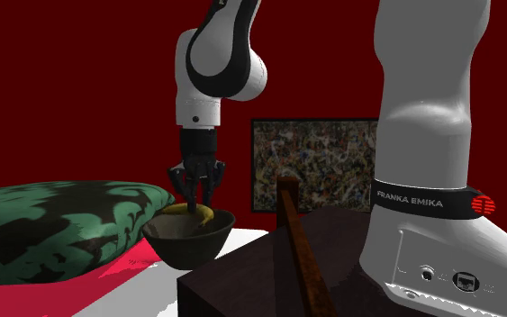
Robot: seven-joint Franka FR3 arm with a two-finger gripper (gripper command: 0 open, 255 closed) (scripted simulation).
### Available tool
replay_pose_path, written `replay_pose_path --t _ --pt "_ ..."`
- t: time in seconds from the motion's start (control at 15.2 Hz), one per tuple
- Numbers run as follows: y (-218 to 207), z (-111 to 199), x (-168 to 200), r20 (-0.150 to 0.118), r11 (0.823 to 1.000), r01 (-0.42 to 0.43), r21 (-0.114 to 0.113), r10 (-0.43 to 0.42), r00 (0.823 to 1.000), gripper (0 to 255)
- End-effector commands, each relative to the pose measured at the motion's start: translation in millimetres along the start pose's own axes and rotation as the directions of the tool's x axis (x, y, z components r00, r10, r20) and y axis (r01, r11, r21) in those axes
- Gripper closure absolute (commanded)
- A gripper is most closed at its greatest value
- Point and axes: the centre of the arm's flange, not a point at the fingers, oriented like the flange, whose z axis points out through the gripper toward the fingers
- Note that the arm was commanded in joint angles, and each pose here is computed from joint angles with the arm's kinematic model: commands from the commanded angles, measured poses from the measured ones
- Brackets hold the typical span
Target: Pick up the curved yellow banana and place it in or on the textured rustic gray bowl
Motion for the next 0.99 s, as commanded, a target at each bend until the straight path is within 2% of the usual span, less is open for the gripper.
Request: replay_pose_path --t 0.0,0.07,0.13,0.46,0.73,0.92 --pt "0 0 0 0.000 1.000 0.000 0.000 0.000 1.000 255" --pt "0 0 0 0.000 1.000 0.000 0.000 0.000 1.000 255" --pt "0 0 0 0.000 1.000 0.000 0.000 0.000 1.000 0" --pt "0 0 0 0.000 1.000 0.000 0.000 0.000 1.000 0" --pt "0 -50 0 0.000 1.000 0.000 0.000 0.000 1.000 0" --pt "0 -50 0 0.000 1.000 0.000 0.000 0.000 1.000 0"
